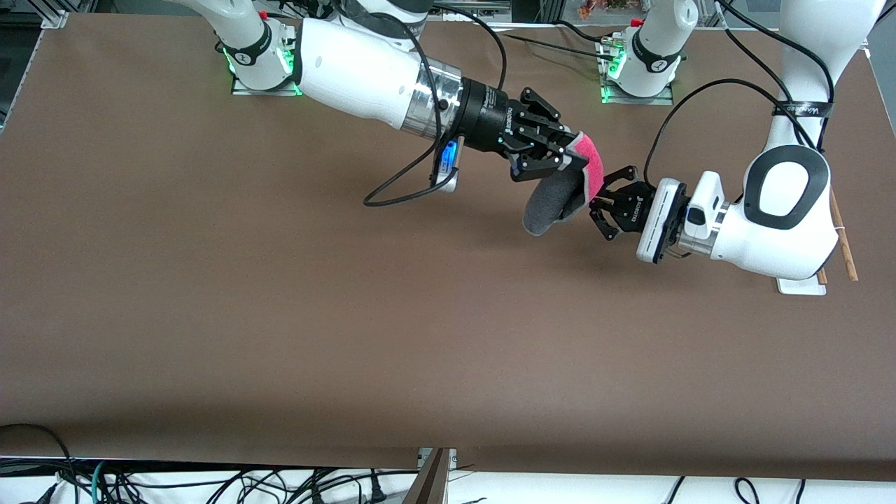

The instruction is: Pass towel and hang on rack

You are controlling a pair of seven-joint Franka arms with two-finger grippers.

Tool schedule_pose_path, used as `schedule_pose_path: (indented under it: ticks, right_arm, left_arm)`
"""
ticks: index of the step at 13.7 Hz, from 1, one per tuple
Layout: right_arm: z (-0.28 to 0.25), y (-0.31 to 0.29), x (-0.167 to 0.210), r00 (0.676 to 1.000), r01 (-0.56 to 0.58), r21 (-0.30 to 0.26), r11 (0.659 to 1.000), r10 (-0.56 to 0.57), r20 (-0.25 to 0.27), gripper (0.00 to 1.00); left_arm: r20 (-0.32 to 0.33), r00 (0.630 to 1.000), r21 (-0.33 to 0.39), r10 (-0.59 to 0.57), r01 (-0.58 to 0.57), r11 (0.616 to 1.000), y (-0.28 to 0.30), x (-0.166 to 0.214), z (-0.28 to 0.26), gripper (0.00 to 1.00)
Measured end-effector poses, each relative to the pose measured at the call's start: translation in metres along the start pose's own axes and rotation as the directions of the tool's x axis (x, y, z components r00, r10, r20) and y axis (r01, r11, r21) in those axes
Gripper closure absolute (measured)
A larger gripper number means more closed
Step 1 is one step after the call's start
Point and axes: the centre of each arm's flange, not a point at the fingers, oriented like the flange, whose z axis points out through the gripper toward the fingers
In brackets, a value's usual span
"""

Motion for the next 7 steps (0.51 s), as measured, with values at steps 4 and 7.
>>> schedule_pose_path:
  ticks: [4,7]
  right_arm:
    - [-0.029,-0.04,0.026,0.992,0.071,-0.022,0.997,-0.073,-0.099,0.18]
    - [-0.081,-0.078,0.029,0.978,0.156,-0.073,0.985,-0.164,-0.128,0.0]
  left_arm:
    - [0.194,0.981,0.078,-0.025,0.01,0.997,0.016,0.003,-0.031,0.97]
    - [0.366,0.924,0.152,-0.112,0.059,0.987,0.035,-0.011,-0.078,0.97]
